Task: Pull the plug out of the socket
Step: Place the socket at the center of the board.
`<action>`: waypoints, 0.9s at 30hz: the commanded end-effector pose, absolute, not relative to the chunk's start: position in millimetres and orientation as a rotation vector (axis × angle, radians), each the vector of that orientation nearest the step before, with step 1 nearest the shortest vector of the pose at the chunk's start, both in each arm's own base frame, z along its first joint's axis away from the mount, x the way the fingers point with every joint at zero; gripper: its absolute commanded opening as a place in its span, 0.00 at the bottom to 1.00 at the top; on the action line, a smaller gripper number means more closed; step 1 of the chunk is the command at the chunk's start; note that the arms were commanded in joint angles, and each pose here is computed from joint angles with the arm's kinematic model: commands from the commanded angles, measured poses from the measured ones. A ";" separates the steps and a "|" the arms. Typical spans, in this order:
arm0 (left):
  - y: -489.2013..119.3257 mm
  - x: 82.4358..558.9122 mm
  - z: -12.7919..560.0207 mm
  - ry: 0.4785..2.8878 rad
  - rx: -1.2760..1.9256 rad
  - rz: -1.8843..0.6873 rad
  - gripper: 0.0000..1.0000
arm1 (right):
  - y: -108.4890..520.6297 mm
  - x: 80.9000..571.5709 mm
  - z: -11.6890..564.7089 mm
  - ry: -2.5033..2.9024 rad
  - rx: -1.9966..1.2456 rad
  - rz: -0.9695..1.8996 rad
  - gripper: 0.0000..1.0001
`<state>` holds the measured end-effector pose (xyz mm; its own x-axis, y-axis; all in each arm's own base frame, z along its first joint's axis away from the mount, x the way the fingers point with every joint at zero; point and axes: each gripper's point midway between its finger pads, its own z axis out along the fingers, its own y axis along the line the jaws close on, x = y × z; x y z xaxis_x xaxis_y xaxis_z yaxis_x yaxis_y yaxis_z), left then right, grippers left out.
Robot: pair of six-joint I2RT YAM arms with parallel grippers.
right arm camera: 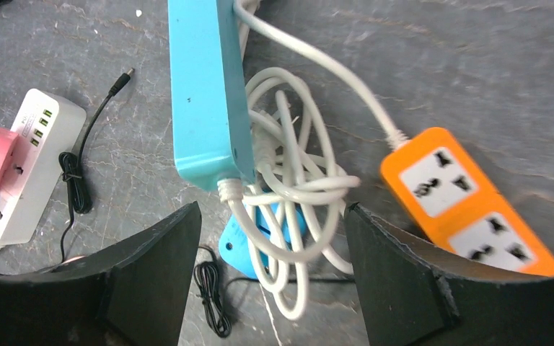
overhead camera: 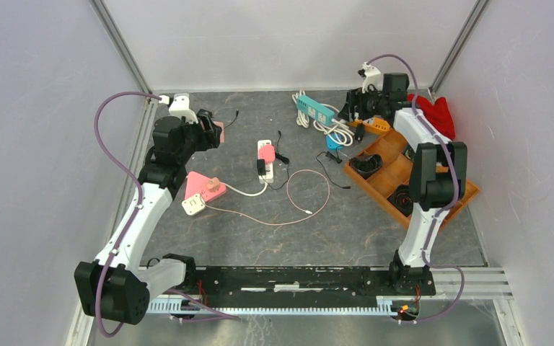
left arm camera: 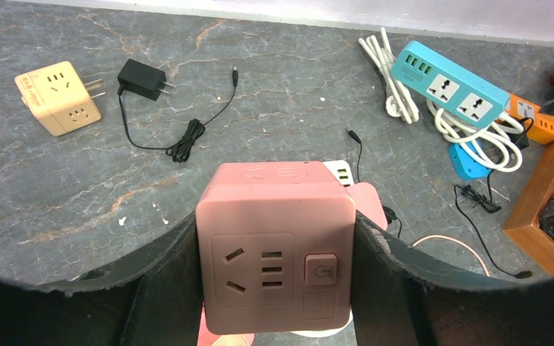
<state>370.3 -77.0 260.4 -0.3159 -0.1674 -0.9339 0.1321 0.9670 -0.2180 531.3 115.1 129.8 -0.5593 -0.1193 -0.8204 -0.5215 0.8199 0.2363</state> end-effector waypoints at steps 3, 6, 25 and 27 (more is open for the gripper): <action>-74.1 373.7 273.8 1.814 0.031 -0.263 0.02 | 110.2 509.5 204.5 1.928 -0.585 0.589 0.79; -75.9 374.6 271.3 1.821 0.036 -0.272 0.02 | 125.6 477.0 226.4 1.830 -0.682 0.709 0.79; -88.6 392.6 234.6 1.941 0.103 -0.307 0.02 | 154.1 310.2 202.9 1.586 -0.957 0.898 0.76; -87.2 398.8 227.6 1.960 0.090 -0.311 0.02 | 153.8 310.9 198.8 1.619 -0.964 0.918 0.75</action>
